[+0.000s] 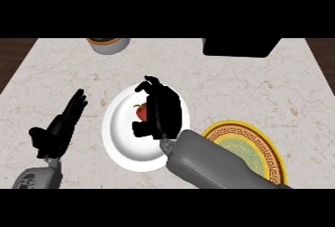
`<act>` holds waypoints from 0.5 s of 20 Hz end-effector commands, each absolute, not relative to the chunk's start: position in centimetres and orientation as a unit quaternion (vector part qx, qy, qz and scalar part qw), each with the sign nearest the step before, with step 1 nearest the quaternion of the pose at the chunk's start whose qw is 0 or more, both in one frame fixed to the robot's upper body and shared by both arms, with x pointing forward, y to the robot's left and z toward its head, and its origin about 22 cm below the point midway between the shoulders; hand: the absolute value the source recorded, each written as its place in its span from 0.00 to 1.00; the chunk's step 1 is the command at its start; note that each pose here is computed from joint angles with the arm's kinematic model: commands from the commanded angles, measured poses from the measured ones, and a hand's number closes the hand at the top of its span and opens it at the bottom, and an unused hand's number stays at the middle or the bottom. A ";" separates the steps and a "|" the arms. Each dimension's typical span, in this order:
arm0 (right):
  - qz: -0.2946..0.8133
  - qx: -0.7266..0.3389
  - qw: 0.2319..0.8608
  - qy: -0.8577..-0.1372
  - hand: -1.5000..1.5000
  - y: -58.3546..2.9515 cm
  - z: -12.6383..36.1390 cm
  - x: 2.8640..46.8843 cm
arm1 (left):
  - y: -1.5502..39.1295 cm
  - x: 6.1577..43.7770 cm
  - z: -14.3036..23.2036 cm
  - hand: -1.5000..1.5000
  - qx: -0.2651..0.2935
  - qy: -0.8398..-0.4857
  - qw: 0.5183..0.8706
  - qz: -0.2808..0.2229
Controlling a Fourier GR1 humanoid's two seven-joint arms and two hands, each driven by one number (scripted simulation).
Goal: Pick the bell pepper from the plate and place it in the plate
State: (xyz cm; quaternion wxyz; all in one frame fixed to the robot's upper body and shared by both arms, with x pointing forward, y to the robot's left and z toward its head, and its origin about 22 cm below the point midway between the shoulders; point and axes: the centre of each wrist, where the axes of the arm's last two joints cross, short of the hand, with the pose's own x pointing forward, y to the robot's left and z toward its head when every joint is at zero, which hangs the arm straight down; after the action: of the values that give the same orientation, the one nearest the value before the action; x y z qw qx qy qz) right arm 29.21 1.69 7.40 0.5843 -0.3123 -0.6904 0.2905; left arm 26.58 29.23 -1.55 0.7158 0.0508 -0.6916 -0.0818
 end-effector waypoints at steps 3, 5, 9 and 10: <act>0.208 -0.281 0.633 -0.691 0.00 1.7 5.8 29.7 | 27.7 26.7 -1.0 0.50 0.056 -0.690 0.717 -0.082; 0.162 -0.260 0.624 -0.718 0.00 1.6 6.0 28.9 | 29.9 26.0 -2.1 0.50 0.057 -0.693 0.715 -0.076; 0.069 -0.231 0.629 -0.740 0.00 -0.1 7.2 30.4 | 30.4 25.8 -2.8 0.50 0.059 -0.687 0.721 -0.069; 0.043 -0.226 0.629 -0.742 0.00 -0.5 7.1 30.3 | 29.4 26.1 -1.8 0.50 0.065 -0.691 0.717 -0.070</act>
State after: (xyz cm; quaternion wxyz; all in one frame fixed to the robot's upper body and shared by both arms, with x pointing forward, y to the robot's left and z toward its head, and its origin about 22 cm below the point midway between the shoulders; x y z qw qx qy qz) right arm 30.09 0.44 6.96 0.6170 -0.2471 -0.7329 0.1451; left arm 26.13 29.82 -2.15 0.7174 0.0593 -0.6903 -0.0729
